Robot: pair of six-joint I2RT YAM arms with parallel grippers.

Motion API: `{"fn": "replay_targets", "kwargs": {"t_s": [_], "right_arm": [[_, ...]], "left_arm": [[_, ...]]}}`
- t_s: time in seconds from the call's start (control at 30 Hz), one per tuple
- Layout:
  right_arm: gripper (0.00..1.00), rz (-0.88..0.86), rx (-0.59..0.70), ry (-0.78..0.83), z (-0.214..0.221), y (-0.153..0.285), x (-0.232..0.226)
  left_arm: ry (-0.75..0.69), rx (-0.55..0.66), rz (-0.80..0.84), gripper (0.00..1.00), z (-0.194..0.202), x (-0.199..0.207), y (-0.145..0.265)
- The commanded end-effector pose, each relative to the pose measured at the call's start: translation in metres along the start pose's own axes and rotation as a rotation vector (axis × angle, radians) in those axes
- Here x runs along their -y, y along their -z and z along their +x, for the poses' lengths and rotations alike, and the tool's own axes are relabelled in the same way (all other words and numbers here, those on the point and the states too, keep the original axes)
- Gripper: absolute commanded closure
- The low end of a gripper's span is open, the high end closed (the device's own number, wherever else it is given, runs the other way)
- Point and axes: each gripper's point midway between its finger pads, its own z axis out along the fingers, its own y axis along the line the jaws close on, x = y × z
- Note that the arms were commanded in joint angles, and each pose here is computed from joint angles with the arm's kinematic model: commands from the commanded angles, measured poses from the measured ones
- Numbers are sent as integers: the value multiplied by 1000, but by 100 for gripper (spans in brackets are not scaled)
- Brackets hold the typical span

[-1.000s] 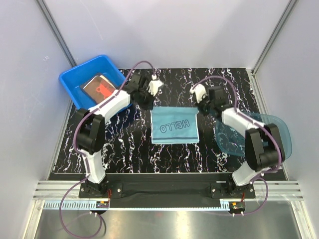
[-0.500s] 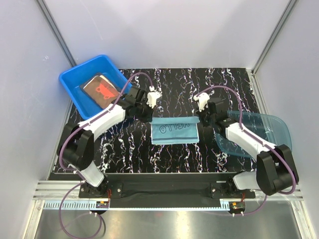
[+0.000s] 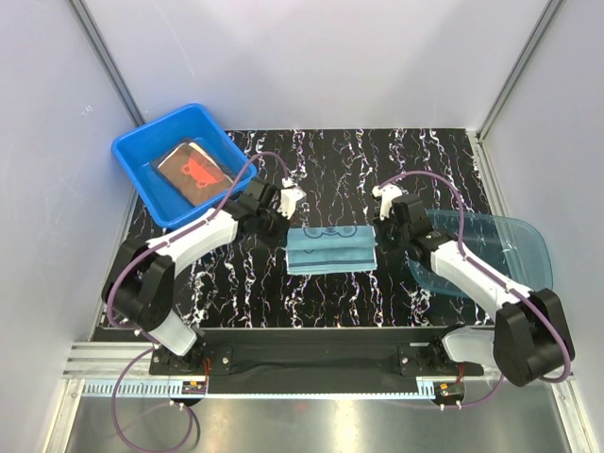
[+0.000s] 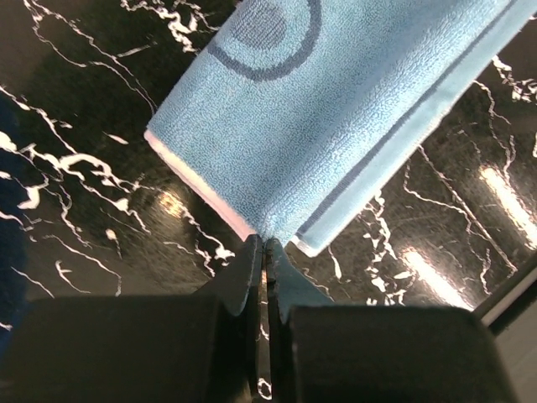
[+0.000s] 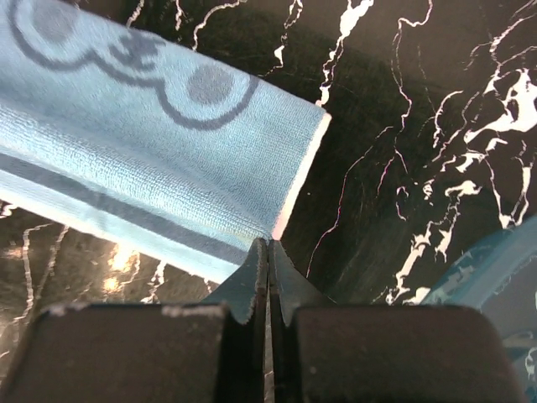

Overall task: Fold and stack the towels
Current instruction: Fold the towel

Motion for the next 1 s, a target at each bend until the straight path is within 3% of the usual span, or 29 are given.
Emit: {"fn": "replay_targets", "kwargs": {"t_s": [0.0, 0.27, 0.37, 0.43, 0.53, 0.77, 0.97], "right_arm": [[99, 19, 16, -45, -8, 14, -1], [94, 1, -94, -138, 11, 10, -9], [76, -21, -96, -164, 10, 12, -14], [63, -24, -89, -190, 6, 17, -16], [56, -48, -84, -215, -9, 30, -22], [62, -100, -91, -342, -37, 31, -37], [68, -34, -245, -359, -4, -8, -29]], "left_arm": [[3, 51, -24, 98, -8, 4, 11], [14, 12, -3, 89, 3, 18, 3], [33, -32, -9, 82, 14, 19, 3], [28, -41, -20, 70, 14, 20, 9], [13, -50, -10, 58, 10, 26, 26], [79, 64, -15, 55, -22, 30, 32], [232, 90, -41, 56, 0, 23, -4]]}}
